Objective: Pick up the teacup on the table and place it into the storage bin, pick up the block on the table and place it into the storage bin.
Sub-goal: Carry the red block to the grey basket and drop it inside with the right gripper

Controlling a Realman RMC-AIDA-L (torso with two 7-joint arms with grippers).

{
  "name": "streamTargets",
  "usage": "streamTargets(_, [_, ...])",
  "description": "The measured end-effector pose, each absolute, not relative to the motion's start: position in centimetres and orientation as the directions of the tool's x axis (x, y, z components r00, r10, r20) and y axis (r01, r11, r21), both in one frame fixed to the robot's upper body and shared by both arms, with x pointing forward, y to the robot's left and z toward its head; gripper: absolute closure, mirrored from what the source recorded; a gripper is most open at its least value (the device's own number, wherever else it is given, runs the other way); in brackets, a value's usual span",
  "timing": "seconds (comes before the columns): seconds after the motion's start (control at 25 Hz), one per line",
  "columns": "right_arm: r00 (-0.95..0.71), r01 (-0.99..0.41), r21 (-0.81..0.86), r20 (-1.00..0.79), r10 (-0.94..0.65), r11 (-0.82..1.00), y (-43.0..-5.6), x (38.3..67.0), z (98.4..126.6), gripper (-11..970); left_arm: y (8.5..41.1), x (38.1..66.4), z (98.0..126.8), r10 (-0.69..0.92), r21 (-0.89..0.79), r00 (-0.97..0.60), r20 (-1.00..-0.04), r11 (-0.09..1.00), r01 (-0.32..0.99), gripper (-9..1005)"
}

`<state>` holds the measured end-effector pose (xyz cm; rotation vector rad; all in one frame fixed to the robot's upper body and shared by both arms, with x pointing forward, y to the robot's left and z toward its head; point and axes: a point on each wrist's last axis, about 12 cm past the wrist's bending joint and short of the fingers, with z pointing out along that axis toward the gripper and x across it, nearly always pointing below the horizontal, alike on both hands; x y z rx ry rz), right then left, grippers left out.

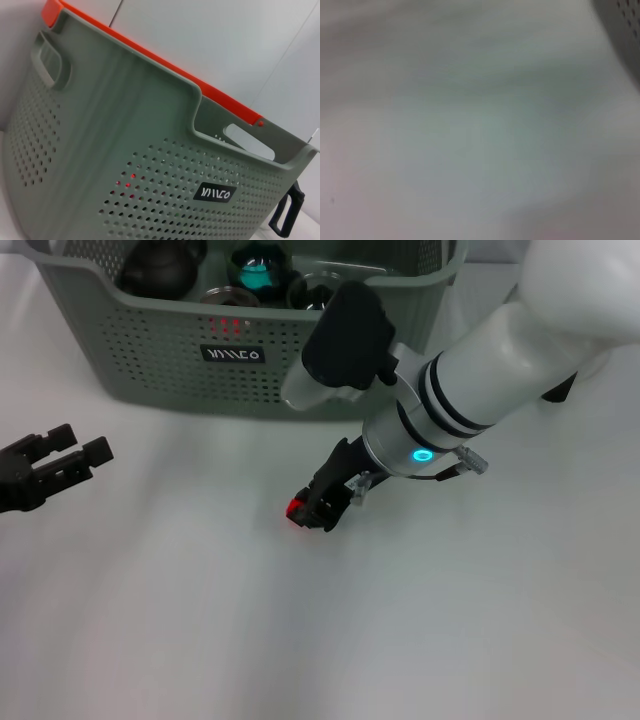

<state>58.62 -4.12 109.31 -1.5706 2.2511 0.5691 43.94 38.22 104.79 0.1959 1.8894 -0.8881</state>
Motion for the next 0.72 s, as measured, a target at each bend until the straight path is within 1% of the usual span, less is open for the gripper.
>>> streamTargets(0.16, [-0.352, -0.935, 0.145, -0.504, -0.789, 0.324, -4.3, 58.9, 109.7, 766, 38.3, 43.9, 104.8, -0.241, -0.493, -0.489, -0.838, 0.719, 0.490, 172])
streamTargets(0.36, [-0.382, -0.924, 0.209, -0.549, -0.743, 0.321, -5.0, 59.2, 111.2, 766, 38.3, 43.8, 104.7, -0.242, -0.492, -0.491, -0.837, 0.724, 0.483, 172])
streamTargets(0.52, [-0.415, -0.910, 0.260, -0.612, -0.674, 0.324, -6.8, 59.5, 113.2, 765, 38.3, 43.9, 104.7, -0.241, -0.492, -0.490, -0.837, 0.724, 0.484, 171])
streamTargets(0.72, [-0.424, -0.904, 0.306, -0.726, -0.542, 0.299, -11.8, 59.1, 116.5, 766, 38.2, 44.0, 104.7, -0.242, -0.492, -0.490, -0.838, 0.723, 0.485, 171])
